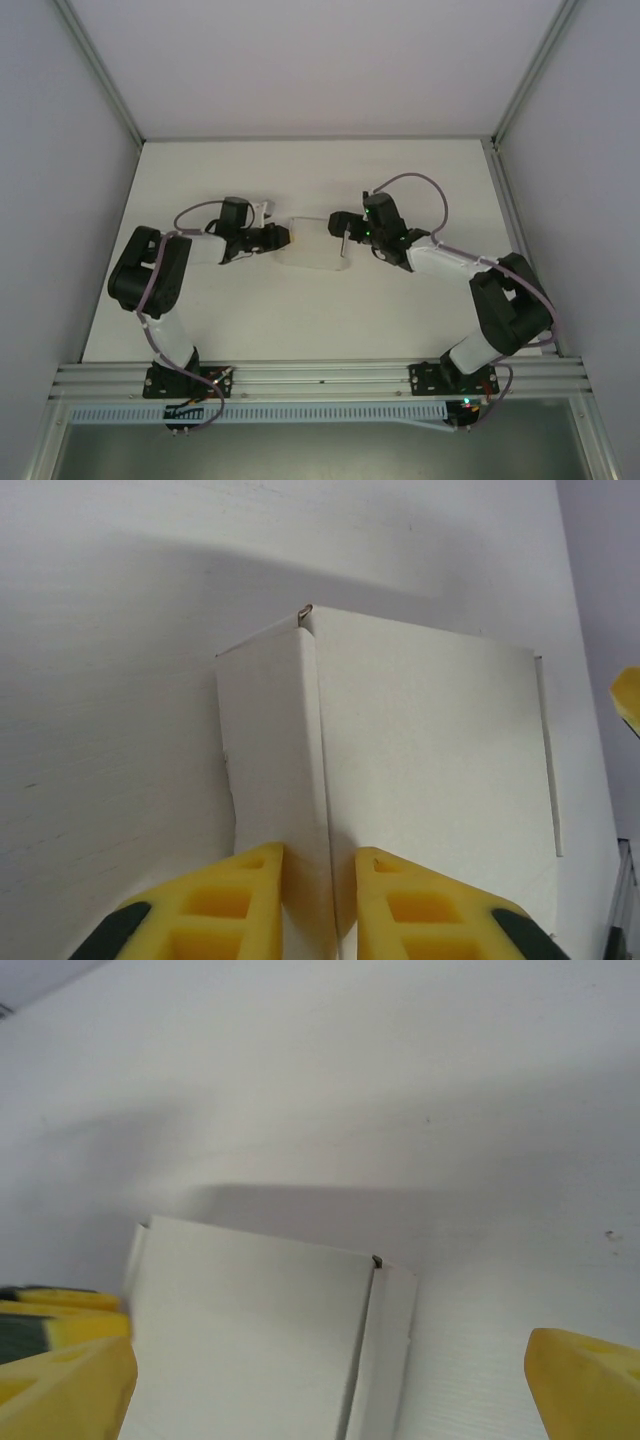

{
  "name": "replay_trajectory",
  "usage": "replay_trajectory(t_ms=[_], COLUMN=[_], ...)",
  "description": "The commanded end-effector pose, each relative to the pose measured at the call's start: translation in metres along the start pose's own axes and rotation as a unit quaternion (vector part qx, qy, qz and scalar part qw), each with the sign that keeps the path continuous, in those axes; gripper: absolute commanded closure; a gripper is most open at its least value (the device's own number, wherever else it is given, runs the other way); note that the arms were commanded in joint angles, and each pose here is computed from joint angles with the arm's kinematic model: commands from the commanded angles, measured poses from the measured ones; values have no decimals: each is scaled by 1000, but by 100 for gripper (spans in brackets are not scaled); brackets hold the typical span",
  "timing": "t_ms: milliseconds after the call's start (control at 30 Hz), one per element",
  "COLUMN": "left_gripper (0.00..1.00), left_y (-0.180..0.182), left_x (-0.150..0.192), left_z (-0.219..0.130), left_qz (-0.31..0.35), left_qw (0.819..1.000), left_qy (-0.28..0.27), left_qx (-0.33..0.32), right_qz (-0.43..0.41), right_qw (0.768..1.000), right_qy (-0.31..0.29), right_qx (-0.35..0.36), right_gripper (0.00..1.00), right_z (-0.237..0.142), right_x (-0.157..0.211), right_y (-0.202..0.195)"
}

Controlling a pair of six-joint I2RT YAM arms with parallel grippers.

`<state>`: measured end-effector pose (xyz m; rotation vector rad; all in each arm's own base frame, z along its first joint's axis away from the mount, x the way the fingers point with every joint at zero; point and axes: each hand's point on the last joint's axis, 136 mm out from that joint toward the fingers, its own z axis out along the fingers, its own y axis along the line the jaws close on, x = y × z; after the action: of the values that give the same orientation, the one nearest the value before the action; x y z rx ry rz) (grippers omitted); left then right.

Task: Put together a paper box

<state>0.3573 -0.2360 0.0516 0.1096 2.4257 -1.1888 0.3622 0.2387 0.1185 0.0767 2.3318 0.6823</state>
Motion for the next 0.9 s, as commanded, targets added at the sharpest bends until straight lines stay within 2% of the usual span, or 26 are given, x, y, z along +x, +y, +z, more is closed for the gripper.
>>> replay_trajectory(t_ms=[0,67,133,333,767,867], left_gripper=[92,92,96,96,100,100], left_y=[5,6,9,11,18,18], left_x=[7,6,6,6,9,9], left_z=[-2,-5,-7,-9,-10,-10], left_qz=[-50,-58,-65,-68,-80,-79], left_qw=[998,997,997,996,995,995], left_qy=[2,-5,-10,-13,-13,-12], left_qx=[41,50,51,57,65,65], right_qz=[82,97,112,124,151,153], right_qw=[995,992,989,980,960,957], right_qy=[58,76,92,130,173,174], right_qx=[-14,-33,-43,-90,-158,-175], right_gripper=[0,0,0,1,11,19], right_z=[-1,3,8,18,34,38], right_x=[9,13,18,31,50,49], right_y=[-3,0,-1,8,23,29])
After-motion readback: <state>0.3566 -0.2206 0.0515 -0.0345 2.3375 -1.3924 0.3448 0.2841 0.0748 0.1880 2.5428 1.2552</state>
